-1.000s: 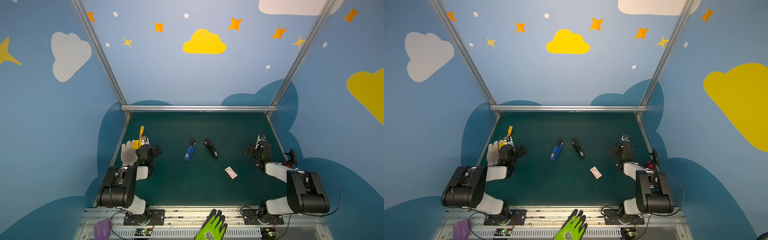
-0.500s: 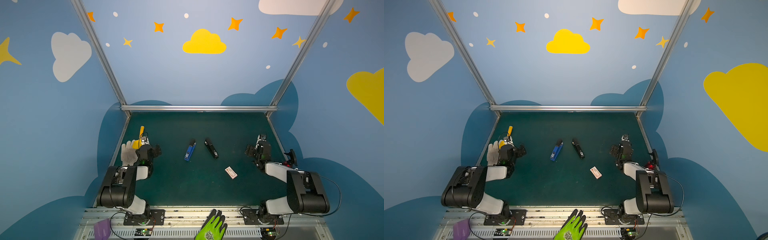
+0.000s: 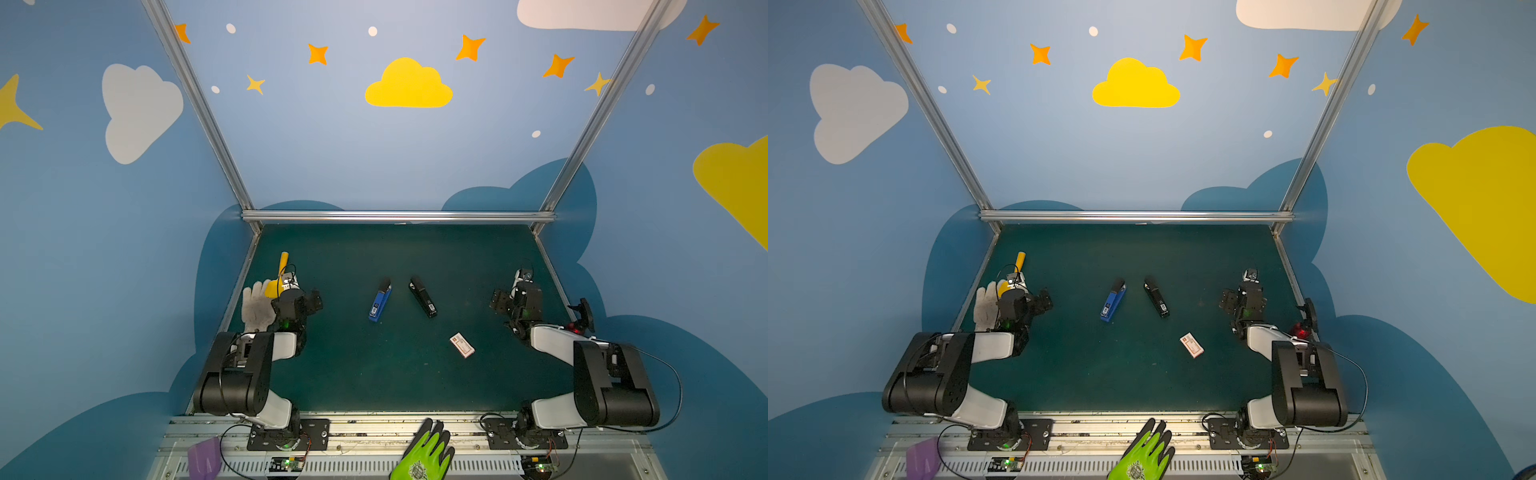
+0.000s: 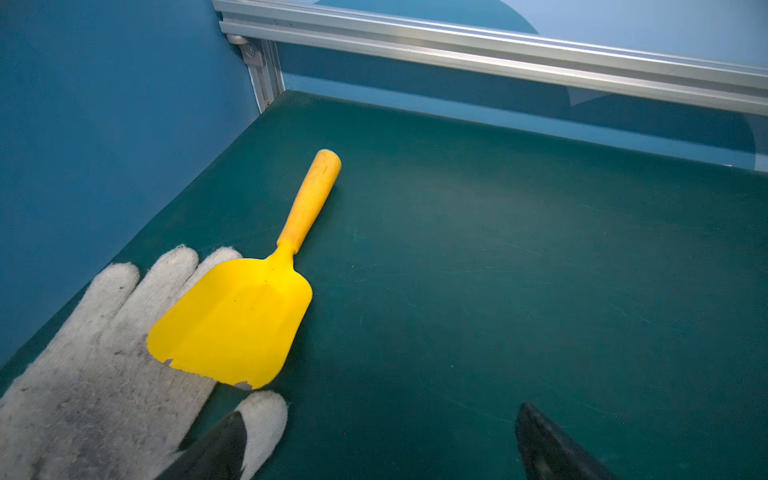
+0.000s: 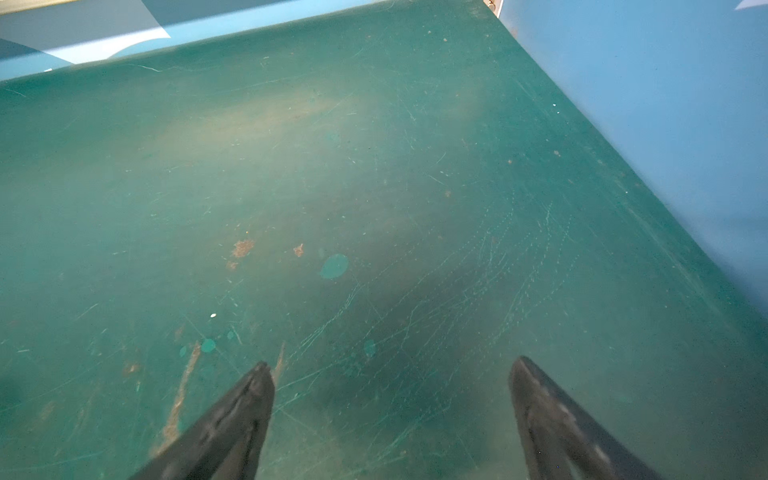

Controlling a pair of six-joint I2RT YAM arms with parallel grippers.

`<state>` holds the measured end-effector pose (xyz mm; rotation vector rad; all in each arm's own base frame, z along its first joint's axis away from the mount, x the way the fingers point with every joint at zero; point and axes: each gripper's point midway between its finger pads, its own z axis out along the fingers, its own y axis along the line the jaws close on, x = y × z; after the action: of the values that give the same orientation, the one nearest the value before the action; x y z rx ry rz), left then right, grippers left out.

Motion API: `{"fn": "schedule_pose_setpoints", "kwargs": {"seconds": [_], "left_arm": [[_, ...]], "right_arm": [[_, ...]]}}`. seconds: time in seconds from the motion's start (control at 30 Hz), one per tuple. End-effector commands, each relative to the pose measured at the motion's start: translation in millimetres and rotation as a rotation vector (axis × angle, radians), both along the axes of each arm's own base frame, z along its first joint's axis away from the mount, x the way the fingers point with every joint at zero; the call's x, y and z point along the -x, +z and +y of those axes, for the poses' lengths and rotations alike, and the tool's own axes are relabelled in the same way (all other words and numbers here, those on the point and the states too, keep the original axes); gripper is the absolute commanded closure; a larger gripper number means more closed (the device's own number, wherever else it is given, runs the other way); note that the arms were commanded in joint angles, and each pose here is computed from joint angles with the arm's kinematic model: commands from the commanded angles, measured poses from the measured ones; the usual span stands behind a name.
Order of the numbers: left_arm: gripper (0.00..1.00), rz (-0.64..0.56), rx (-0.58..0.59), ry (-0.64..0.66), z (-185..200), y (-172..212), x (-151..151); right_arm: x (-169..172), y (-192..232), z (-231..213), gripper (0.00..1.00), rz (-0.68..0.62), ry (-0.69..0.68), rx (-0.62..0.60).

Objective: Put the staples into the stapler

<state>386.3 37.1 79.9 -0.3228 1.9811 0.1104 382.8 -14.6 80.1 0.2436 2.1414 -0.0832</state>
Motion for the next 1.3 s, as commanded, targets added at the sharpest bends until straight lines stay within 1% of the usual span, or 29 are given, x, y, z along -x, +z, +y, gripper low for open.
{"fn": "schedule_pose_setpoints", "kwargs": {"seconds": [0.0, 0.47, 0.53, 0.63, 0.67, 0.7, 0.73, 0.77, 0.8, 0.87, 0.9, 0.93, 0.97, 1.0, 1.03, 1.07, 1.1, 1.13, 1.17, 1.2, 1.27], "left_arm": [[0.00, -0.003, 0.000, -0.011, -1.5, 3.1, -3.5], [0.00, -0.003, 0.006, -0.016, -1.8, 3.0, -3.4], [0.00, -0.014, 0.024, 0.024, 3.4, 9.4, -5.0], [0.00, 0.068, 0.008, 0.014, 2.9, 23.8, -10.6], [0.00, 0.078, 0.002, 0.015, 2.9, 28.7, -11.7], [0.00, 0.081, -0.006, 0.033, 5.2, 35.3, -11.8], [0.00, 0.071, -0.010, 0.049, 6.4, 44.1, -12.1], [0.00, 0.056, 0.005, 0.055, 6.5, 51.1, -12.8], [0.00, 0.035, 0.031, 0.055, 4.6, 61.2, -14.8], [0.00, 0.009, 0.162, 0.098, 1.5, 77.7, -17.2], [0.00, 0.010, 0.249, 0.144, 1.3, 83.5, -17.1], [0.00, 0.025, 0.338, 0.191, 1.2, 85.0, -16.3], [0.00, 0.049, 0.403, 0.181, -4.1, 85.3, -17.9], [0.00, 0.079, 0.468, 0.143, -14.3, 85.6, -19.9], [0.00, 0.103, 0.520, 0.115, -23.8, 85.0, -21.0], [0.00, 0.137, 0.571, 0.075, -35.4, 81.6, -20.9], [0.03, 0.167, 0.623, 0.007, -50.8, 79.5, -21.3], [0.08, 0.195, 0.663, -0.040, -63.1, 76.1, -20.3], [0.11, 0.239, 0.702, -0.066, -75.2, 70.6, -15.5], [0.14, 0.278, 0.720, -0.067, -82.4, 63.5, -10.2], [0.18, 0.343, 0.741, -0.106, -101.6, 51.2, 1.9]], "right_arm": [[-2.9, 6.8, -0.9, 0.11, -0.017, -0.008, 0.004], [-2.6, 7.4, -0.9, 0.11, -0.020, -0.008, 0.003], [-1.1, 10.4, 0.0, 0.11, -0.025, -0.005, 0.002], [0.7, 17.8, 12.0, 0.11, -0.048, 0.047, 0.041], [1.6, 21.7, 13.9, 0.11, -0.057, 0.049, 0.065], [2.2, 29.4, 13.9, 0.11, -0.063, 0.055, 0.118], [2.8, 41.6, 13.7, 0.11, -0.067, 0.049, 0.150], [4.3, 52.4, 14.0, 0.11, -0.066, 0.043, 0.144], [6.1, 66.7, 14.5, 0.11, -0.069, 0.027, 0.104], [8.7, 90.2, 21.6, 0.11, -0.088, 0.045, 0.006], [12.6, 94.0, 27.9, 0.11, -0.083, 0.075, -0.058], [13.1, 108.9, 31.2, 0.11, -0.100, 0.071, -0.130], [17.5, 107.9, 26.4, 0.11, -0.091, -0.007, -0.219], [18.9, 106.7, 24.8, 0.06, -0.097, -0.060, -0.317], [17.3, 106.7, 34.7, 0.14, -0.099, 0.002, -0.374], [13.6, 109.2, 47.4, 0.30, -0.118, 0.088, -0.407], [9.8, 114.9, 59.8, 0.40, -0.137, 0.162, -0.428], [10.5, 111.5, 67.0, 0.44, -0.118, 0.194, -0.453], [13.9, 104.8, 75.2, 0.46, -0.068, 0.219, -0.479], [15.7, 103.8, 81.4, 0.49, -0.024, 0.245, -0.498], [18.3, 98.3, 90.0, 0.52, 0.067, 0.255, -0.518]]}}
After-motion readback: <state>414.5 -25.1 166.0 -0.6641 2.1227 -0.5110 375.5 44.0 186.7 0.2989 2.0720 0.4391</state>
